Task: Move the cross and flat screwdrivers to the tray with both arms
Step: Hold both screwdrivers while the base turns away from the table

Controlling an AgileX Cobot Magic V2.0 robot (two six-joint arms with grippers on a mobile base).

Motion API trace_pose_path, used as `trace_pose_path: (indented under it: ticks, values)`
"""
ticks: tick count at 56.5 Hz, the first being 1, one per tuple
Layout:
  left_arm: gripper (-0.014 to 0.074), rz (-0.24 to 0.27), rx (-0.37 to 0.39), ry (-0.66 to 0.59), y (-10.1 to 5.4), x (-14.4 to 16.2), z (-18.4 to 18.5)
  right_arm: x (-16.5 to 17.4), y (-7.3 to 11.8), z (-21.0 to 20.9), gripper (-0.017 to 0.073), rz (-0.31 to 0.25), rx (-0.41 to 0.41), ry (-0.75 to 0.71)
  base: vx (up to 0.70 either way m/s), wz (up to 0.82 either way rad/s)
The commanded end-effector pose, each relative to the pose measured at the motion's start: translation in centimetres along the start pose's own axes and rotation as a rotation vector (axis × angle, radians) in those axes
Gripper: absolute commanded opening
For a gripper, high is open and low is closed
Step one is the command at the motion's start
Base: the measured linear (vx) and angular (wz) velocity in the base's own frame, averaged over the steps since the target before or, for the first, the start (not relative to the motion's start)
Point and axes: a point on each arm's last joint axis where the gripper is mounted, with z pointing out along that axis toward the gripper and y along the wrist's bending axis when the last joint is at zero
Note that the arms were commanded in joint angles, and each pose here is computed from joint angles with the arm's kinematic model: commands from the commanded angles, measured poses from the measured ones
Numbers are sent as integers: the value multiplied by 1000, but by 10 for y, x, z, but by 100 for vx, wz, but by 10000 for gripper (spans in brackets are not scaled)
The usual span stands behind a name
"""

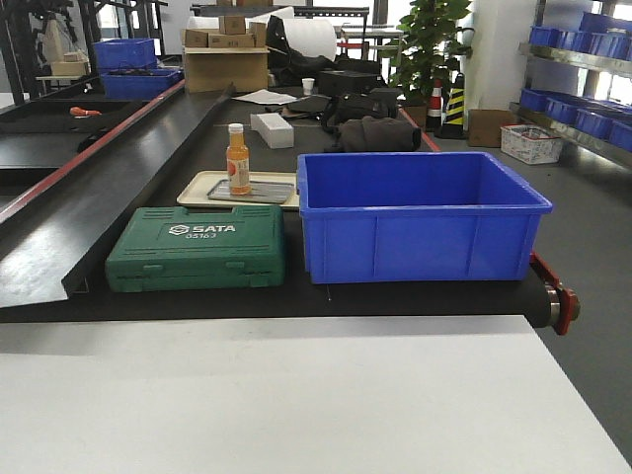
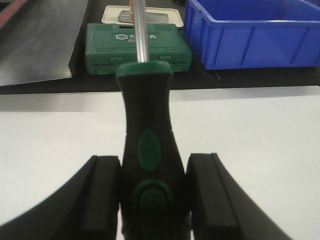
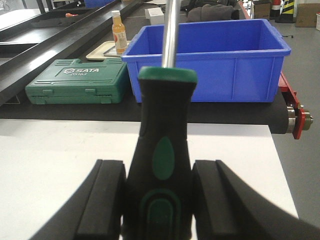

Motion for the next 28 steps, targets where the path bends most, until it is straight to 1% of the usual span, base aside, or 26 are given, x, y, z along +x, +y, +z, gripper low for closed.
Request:
trace_pose_path:
  ticks: [1, 13, 28]
  values:
    - [1, -4, 18, -119, -2, -16, -5, -19, 1, -5, -8, -5, -7, -127, -7, 3]
    - [1, -4, 18, -119, -2, -16, -5, -19, 1, -5, -8, -5, -7, -127, -12, 4]
    - [1, -4, 18, -119, -2, -16, -5, -19, 1, -5, -8, -5, -7, -127, -21, -4]
